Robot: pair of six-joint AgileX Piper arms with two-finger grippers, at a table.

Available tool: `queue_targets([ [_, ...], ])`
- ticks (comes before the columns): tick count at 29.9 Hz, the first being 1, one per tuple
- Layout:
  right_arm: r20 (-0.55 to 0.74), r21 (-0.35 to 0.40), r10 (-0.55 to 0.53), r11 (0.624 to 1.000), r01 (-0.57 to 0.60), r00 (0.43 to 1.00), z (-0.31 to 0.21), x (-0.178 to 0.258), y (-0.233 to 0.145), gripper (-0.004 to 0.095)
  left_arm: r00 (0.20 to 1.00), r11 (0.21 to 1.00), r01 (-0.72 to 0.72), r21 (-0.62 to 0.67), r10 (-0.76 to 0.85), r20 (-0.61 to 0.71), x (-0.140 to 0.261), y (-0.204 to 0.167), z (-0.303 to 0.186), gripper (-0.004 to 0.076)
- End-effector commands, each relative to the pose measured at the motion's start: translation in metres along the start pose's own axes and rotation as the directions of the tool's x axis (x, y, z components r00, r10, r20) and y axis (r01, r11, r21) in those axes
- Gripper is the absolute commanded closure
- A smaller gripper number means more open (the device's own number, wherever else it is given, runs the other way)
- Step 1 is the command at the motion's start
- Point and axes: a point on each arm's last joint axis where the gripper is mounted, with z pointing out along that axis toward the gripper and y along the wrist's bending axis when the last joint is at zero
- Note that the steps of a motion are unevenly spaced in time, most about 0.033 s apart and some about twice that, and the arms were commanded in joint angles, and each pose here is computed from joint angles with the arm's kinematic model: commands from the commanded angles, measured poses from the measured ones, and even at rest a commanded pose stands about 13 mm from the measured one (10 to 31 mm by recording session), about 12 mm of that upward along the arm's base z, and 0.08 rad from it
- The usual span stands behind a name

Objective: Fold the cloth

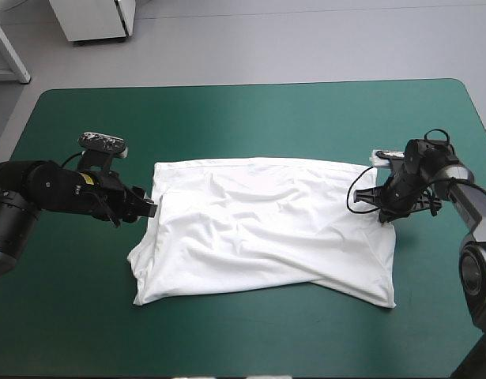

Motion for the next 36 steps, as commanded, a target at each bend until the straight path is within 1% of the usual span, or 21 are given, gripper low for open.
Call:
queue_targets([
  [1,0.097,0.008,-0.012,1.0,0.011,0.995,-0.038,-0.004,-0.001,0.0923,0.996,1.0,0.003,0.008,-0.004,0.092,-0.008,-0.005,-0.014,0.0294],
  [5,0.171,-0.009,-0.009,1.0,0.011,0.985,-0.065,-0.006,0.002,0.0923,0.996,1.0,0.004,0.009,-0.005,0.095,-0.008,-0.005,-0.014,0.0294],
  [8,0.185,-0.051,0.002,0.999,0.007,0.983,-0.078,-0.007,0.007,0.0923,0.995,1.0,0.004,0.007,-0.005,0.103,-0.009,-0.004,-0.014,0.0294],
  [12,0.141,-0.173,0.003,0.985,0.022,0.99,-0.082,-0.003,0.019,0.0923,0.993,1.0,0.005,0.005,-0.005,0.115,-0.01,-0.004,-0.015,0.0294],
  [14,0.131,-0.201,-0.019,0.979,0.045,0.991,-0.082,-0.002,0.025,0.0923,0.993,1.0,0.005,0.004,-0.005,0.121,-0.011,-0.004,-0.015,0.0294],
  [20,0.138,-0.218,-0.084,0.97,0.113,0.987,-0.079,0.0,0.049,0.0923,0.992,1.0,0.005,0.002,-0.005,0.129,-0.011,-0.004,-0.015,0.0294],
  [24,0.092,-0.224,-0.108,0.966,0.126,0.99,-0.061,-0.002,0.062,0.0923,0.992,1.0,0.006,0.003,-0.006,0.129,-0.011,-0.004,-0.015,0.0294],
  [28,0.037,-0.226,-0.109,0.967,0.114,0.993,-0.039,-0.007,0.065,0.0923,0.992,1.0,0.007,0.005,-0.007,0.13,-0.011,-0.004,-0.015,0.0294],
  [30,0.016,-0.215,-0.112,0.97,0.113,0.994,-0.03,-0.009,0.064,0.0923,0.992,1.0,0.007,0.005,-0.007,0.13,-0.011,-0.004,-0.015,0.0294],
  [36,-0.024,-0.201,-0.119,0.973,0.111,0.993,-0.013,-0.012,0.063,0.0923,0.992,1.0,0.007,0.006,-0.007,0.128,-0.011,-0.004,-0.015,0.0294],
])
